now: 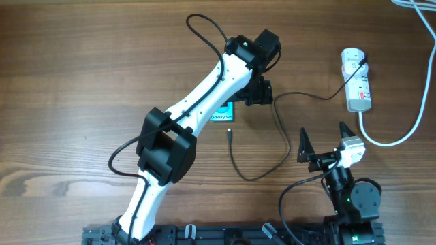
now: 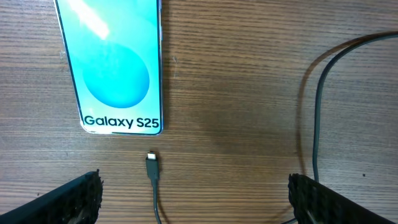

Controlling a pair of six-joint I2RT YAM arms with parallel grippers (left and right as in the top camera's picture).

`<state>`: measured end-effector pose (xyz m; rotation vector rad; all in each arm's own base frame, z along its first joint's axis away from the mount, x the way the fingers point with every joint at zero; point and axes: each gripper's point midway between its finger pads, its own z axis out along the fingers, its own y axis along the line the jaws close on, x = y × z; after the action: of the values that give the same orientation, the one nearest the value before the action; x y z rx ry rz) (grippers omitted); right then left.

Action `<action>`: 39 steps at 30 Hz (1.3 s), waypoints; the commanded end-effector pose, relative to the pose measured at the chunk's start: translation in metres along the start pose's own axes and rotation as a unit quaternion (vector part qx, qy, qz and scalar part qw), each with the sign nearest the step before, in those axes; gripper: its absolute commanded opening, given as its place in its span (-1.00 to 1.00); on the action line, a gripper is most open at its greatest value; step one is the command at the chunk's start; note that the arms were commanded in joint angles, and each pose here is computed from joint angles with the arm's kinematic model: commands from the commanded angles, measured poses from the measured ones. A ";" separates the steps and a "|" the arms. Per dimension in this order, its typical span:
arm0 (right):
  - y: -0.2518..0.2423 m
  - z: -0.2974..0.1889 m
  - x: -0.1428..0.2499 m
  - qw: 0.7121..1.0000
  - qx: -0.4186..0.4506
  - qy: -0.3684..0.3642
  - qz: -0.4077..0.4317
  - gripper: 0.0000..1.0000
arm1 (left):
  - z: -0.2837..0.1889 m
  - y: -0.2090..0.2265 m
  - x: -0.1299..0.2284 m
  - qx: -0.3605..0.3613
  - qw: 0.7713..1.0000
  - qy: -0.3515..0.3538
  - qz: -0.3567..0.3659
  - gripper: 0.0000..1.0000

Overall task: Plug charger to phone and switch on socket
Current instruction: 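Lower the open left gripper down onto the phone's top edge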

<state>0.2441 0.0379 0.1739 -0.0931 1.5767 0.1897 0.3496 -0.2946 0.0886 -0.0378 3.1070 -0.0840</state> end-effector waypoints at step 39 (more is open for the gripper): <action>-0.002 0.000 -0.002 1.000 0.005 -0.005 -0.005 0.99 | 0.034 0.057 -0.039 -0.039 0.998 0.019 -0.046 1.00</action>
<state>0.2441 0.0379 0.1739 -0.0931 1.5767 0.1897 0.3841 -0.2435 0.0520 -0.2250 3.1470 0.0206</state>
